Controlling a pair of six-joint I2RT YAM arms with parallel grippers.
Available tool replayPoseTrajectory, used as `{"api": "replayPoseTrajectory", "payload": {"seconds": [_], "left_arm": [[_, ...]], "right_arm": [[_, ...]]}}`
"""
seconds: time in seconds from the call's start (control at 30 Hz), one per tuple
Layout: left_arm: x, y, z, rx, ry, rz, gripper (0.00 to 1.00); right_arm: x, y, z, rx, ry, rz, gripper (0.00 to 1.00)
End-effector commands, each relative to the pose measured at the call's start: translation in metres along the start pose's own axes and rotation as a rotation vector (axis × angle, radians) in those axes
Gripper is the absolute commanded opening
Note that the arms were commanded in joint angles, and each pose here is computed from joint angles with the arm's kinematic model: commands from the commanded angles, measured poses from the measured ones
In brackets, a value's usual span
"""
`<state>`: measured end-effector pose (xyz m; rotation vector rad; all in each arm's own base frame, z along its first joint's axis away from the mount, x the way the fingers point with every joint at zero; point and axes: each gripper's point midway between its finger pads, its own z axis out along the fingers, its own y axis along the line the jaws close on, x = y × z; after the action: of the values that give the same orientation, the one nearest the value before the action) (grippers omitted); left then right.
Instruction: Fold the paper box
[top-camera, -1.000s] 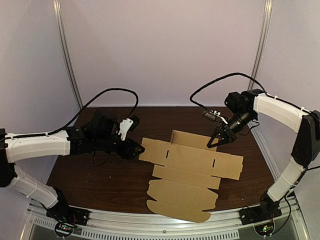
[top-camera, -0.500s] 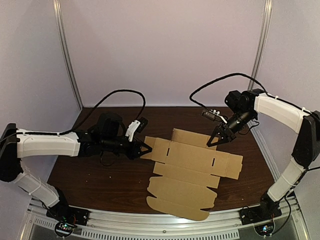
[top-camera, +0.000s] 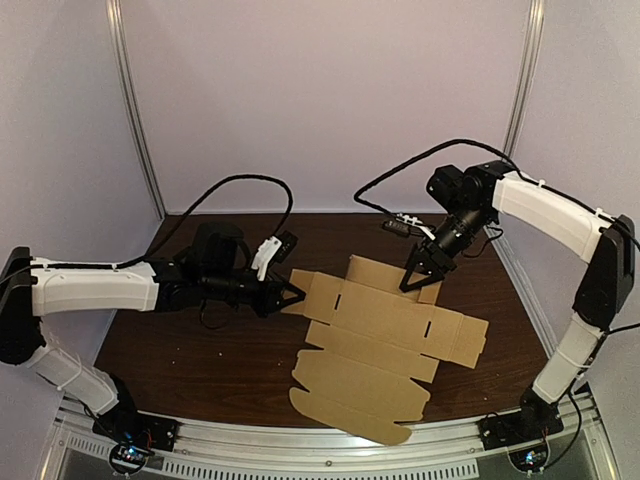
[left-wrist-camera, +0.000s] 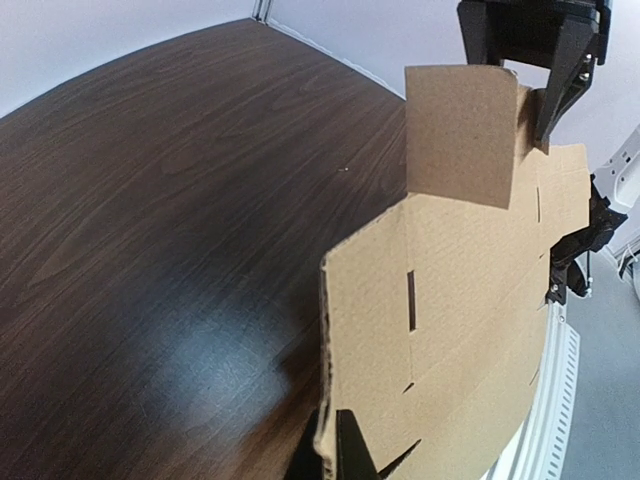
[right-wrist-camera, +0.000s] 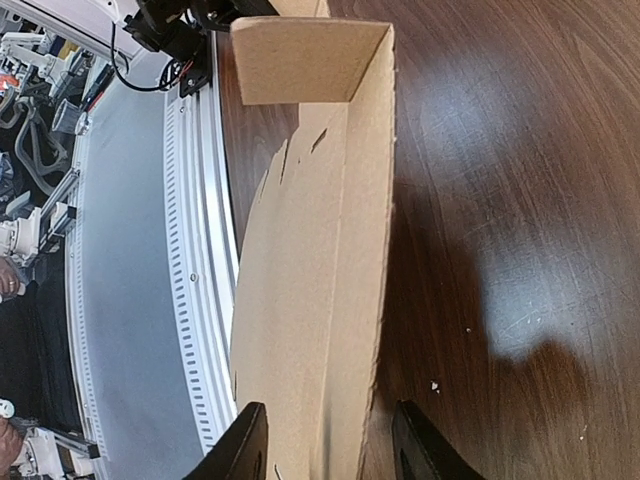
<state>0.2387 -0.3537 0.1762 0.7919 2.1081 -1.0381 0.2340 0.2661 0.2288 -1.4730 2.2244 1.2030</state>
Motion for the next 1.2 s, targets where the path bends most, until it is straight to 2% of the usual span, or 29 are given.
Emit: {"api": "replayPoseTrajectory", "payload": {"seconds": [0.0, 0.13, 0.4, 0.43, 0.53, 0.6, 0.73, 0.77, 0.87, 1.17], "left_arm": [[-0.019, -0.009, -0.01, 0.009, -0.042, 0.075, 0.0], [-0.024, -0.011, -0.015, 0.001, -0.061, 0.087, 0.0], [-0.029, -0.009, -0.026, -0.04, -0.08, 0.097, 0.0], [-0.029, -0.007, -0.027, -0.051, -0.083, 0.097, 0.03], [-0.031, 0.003, -0.039, -0.123, -0.119, 0.074, 0.29], [-0.029, 0.007, -0.053, -0.157, -0.165, 0.047, 0.42], [-0.006, 0.017, -0.073, -0.181, -0.244, -0.008, 0.6], [-0.007, 0.016, -0.076, -0.17, -0.27, -0.014, 0.62], [0.011, 0.021, -0.067, -0.152, -0.247, -0.042, 0.65], [0.014, 0.014, -0.029, -0.03, -0.244, -0.074, 0.63]], "right_arm": [[-0.003, -0.012, 0.008, 0.011, 0.062, 0.066, 0.44], [-0.01, -0.022, 0.007, 0.041, 0.08, 0.105, 0.38], [-0.013, -0.016, 0.005, 0.035, 0.104, 0.103, 0.0], [-0.015, -0.014, 0.004, 0.034, 0.098, 0.095, 0.0], [-0.022, -0.007, -0.003, 0.041, 0.069, 0.061, 0.0], [-0.025, -0.005, -0.008, 0.062, 0.055, 0.048, 0.0], [-0.03, 0.0, -0.014, 0.061, 0.023, 0.054, 0.0], [-0.032, 0.001, -0.015, 0.057, 0.015, 0.057, 0.0], [-0.036, 0.001, -0.014, 0.049, -0.004, 0.072, 0.0], [-0.041, -0.001, -0.014, 0.05, -0.018, 0.096, 0.0]]}}
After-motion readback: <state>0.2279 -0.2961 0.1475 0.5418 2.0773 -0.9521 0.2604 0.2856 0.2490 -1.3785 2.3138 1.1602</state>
